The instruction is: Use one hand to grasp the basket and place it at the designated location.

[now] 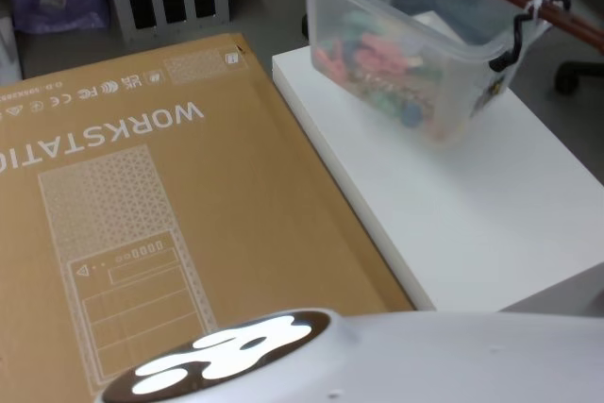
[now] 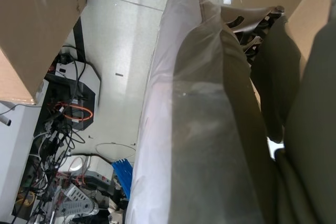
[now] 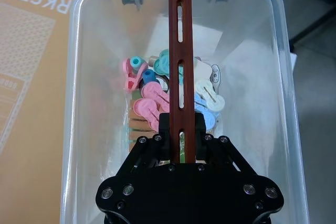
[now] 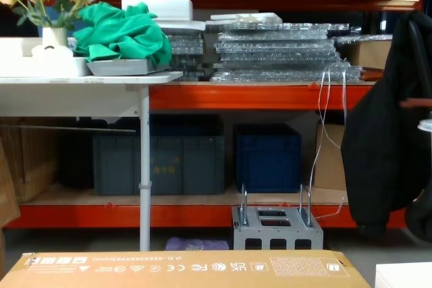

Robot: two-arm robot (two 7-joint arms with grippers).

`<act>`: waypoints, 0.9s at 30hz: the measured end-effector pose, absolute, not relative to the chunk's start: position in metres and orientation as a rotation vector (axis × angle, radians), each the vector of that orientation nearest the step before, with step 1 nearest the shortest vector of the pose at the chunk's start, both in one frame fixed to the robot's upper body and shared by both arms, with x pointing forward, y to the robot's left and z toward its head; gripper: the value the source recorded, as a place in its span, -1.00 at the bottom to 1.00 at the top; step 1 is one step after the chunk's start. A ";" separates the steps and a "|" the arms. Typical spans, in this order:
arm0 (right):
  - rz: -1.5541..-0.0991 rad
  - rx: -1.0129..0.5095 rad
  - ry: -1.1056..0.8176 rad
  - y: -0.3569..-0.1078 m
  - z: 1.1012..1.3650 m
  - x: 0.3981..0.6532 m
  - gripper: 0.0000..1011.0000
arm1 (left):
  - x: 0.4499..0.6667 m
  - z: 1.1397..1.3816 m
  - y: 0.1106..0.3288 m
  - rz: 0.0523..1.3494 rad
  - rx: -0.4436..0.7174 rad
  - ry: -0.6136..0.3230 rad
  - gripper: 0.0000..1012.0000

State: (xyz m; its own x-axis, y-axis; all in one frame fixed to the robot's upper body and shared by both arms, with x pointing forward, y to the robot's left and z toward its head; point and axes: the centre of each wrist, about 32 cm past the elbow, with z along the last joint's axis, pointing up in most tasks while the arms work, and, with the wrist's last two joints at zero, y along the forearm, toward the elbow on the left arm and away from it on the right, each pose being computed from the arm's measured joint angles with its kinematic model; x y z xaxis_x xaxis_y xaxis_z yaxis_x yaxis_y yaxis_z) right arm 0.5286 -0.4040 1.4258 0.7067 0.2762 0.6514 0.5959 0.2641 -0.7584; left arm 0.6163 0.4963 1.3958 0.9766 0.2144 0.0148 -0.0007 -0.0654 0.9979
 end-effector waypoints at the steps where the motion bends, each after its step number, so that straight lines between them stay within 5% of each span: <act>1: -0.260 -1.330 -0.802 -0.405 1.424 0.528 -0.52 | 0.616 1.396 0.496 0.178 1.629 0.165 -1.00; 27: -0.415 -1.405 -0.567 -0.424 1.388 0.505 -0.52 | 0.616 1.396 0.496 0.178 1.629 0.165 -1.00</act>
State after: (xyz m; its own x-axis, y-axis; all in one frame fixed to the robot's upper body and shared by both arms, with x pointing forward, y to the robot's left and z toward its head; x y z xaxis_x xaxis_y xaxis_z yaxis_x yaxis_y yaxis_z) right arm 0.5053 -0.4240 1.3880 0.7998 0.0585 0.5974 0.5872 0.1297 -0.7990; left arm 0.6163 0.4963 1.3957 0.9766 0.2144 0.0147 -0.0006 -0.0655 0.9979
